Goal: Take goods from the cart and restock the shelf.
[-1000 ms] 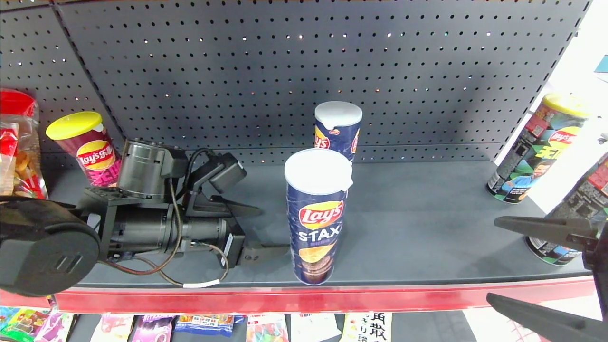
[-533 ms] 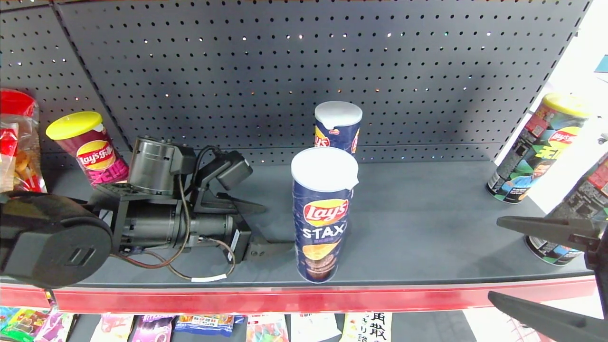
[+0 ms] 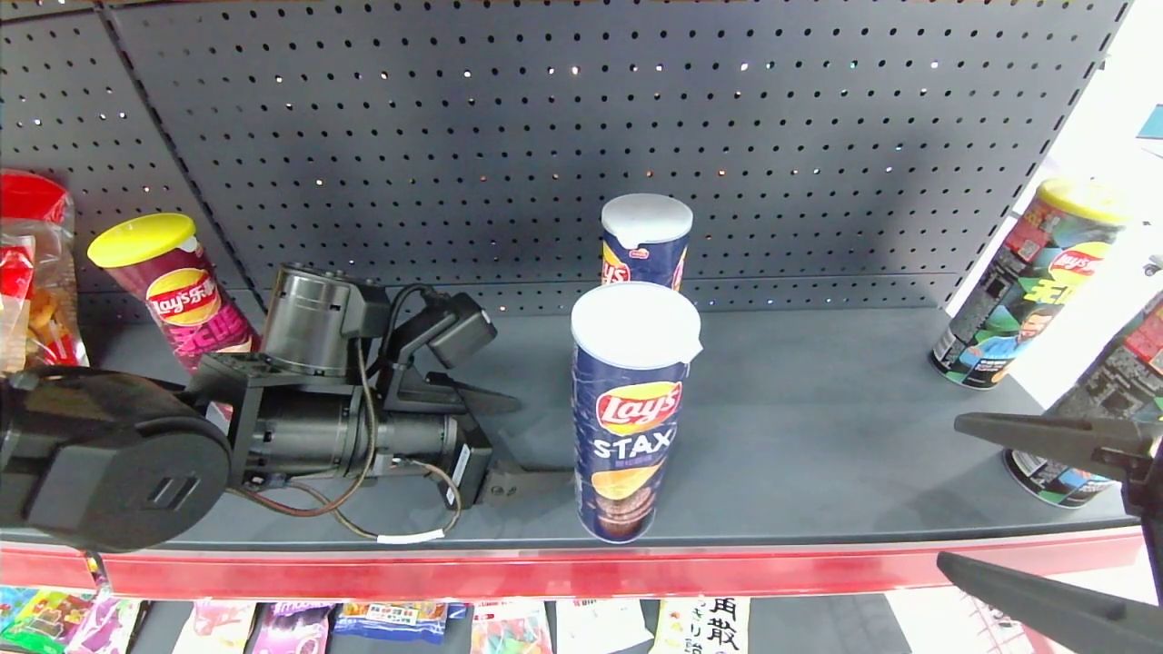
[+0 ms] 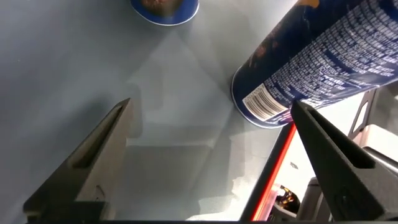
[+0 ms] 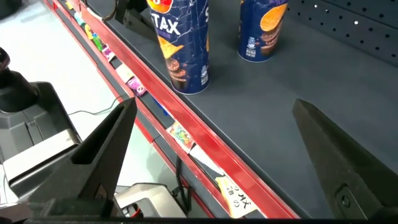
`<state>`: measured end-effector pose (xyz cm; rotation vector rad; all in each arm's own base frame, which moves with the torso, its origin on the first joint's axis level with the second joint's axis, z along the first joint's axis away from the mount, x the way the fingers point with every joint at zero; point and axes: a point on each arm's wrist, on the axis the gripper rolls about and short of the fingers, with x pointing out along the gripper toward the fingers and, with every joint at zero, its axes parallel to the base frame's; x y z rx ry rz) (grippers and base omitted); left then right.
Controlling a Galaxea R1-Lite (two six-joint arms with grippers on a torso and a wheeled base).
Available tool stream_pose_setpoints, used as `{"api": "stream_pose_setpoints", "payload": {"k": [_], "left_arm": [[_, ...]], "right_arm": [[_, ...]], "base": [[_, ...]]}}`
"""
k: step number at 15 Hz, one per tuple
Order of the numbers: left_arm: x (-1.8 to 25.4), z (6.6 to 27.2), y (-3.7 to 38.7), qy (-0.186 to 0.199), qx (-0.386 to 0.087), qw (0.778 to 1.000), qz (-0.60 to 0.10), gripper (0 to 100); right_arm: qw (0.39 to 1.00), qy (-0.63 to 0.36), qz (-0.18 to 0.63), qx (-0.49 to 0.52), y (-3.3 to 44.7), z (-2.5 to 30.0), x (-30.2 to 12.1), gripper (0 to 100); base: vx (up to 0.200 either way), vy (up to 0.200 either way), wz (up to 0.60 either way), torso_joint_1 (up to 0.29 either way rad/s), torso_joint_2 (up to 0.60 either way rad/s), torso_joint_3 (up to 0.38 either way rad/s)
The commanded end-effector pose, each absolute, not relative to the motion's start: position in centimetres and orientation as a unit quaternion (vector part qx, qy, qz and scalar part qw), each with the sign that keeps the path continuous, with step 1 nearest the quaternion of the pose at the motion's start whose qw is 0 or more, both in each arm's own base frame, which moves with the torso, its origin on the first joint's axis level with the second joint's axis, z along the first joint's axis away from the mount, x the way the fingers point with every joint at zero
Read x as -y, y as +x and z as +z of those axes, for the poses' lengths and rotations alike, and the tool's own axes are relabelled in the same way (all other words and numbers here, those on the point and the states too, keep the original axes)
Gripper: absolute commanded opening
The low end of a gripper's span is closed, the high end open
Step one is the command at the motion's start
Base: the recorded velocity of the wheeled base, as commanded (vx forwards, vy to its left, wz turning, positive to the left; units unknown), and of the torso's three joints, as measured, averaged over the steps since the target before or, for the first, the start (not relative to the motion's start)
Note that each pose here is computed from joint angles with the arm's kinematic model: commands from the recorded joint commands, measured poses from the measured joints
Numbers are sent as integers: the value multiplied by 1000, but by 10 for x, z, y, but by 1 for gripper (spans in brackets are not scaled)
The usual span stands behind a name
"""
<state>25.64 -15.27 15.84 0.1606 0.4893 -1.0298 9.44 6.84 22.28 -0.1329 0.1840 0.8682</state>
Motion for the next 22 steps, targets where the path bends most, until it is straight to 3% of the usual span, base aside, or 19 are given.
{"api": "stream_pose_setpoints", "payload": {"k": [1,22], "left_arm": [[153,158,257,76,-232,839,-487,100],[164,154,268,77,-233,834,-494,100]], "right_arm": [[901,-63,420,-88,94,223,-68,100],[901,-62,420,-88,92,222,-67,100]], "base": [[0,0,0,0,0,0],[0,0,0,0,0,0]]}}
